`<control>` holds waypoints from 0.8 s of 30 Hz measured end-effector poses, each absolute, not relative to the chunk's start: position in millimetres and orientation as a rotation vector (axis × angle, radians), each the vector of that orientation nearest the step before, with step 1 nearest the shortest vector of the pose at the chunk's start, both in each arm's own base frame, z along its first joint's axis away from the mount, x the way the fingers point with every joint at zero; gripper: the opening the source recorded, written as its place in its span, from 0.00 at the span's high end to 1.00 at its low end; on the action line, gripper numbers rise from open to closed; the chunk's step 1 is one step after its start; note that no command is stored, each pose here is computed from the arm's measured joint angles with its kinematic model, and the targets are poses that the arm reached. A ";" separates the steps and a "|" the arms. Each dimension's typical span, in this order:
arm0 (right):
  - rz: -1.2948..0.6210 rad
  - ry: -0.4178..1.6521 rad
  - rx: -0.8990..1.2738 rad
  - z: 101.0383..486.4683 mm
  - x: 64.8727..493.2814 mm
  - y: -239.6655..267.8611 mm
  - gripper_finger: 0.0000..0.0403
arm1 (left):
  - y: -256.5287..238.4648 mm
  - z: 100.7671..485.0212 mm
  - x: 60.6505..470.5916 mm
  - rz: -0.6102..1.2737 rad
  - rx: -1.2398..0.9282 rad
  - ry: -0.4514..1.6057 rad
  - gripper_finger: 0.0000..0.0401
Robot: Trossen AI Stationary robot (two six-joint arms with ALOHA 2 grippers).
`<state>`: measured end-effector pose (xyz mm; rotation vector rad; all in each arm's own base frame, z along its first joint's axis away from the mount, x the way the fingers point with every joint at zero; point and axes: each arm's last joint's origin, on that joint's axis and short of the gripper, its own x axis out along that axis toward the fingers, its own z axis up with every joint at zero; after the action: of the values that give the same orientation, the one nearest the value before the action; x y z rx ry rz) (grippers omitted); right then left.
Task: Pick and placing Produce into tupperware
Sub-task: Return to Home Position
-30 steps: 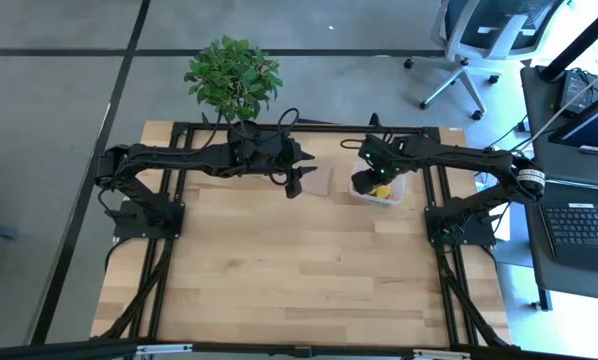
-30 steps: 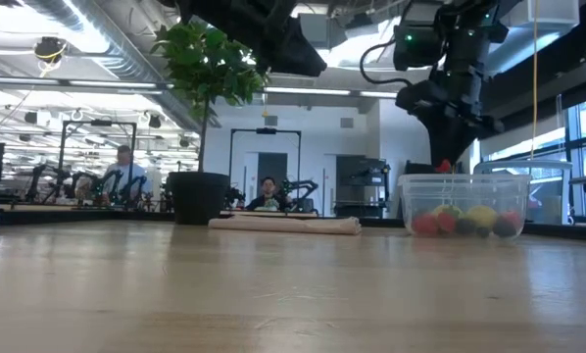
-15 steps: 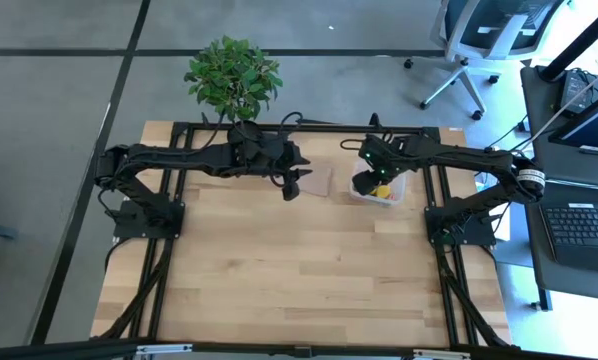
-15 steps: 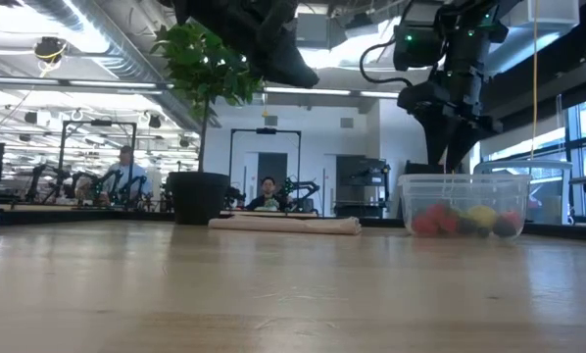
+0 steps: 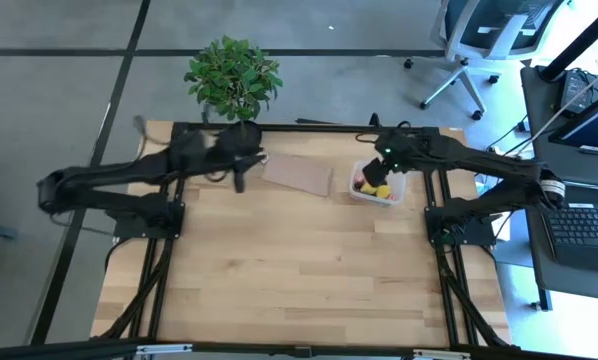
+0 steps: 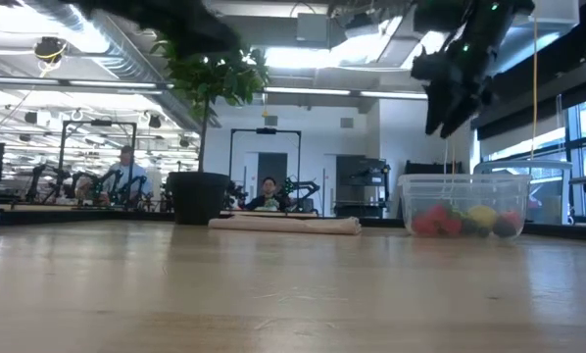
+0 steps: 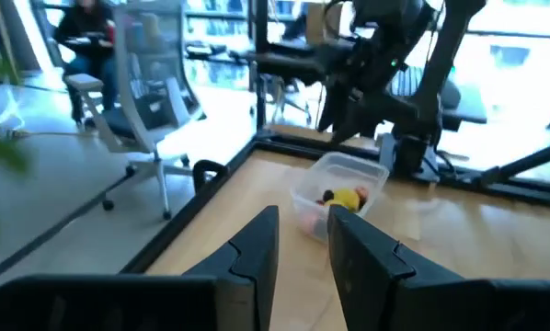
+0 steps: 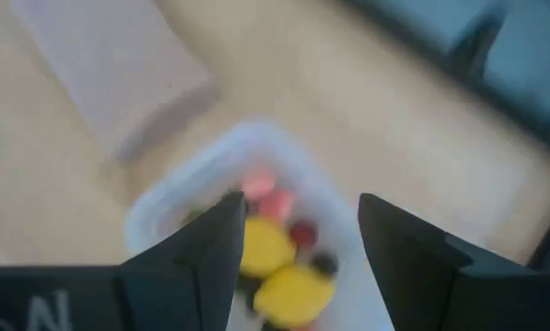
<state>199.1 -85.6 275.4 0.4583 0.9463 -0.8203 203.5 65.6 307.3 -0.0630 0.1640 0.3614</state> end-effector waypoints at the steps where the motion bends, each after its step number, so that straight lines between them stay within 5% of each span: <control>1: -0.823 0.908 0.414 281.0 197.2 -84.8 0.47 | 63.2 301.6 191.7 0.373 -0.072 0.143 0.78; 9: -0.724 0.520 0.235 316.0 176.1 -76.2 0.46 | 46.6 263.4 134.0 0.411 -0.111 0.001 0.81; 24: -0.609 0.134 0.263 255.8 117.3 -51.4 0.47 | 36.9 215.0 98.5 0.456 -0.192 -0.176 0.86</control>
<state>117.3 -51.4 255.8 0.2629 0.1342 -0.6089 98.5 36.9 215.0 -0.1917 -0.1757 0.4560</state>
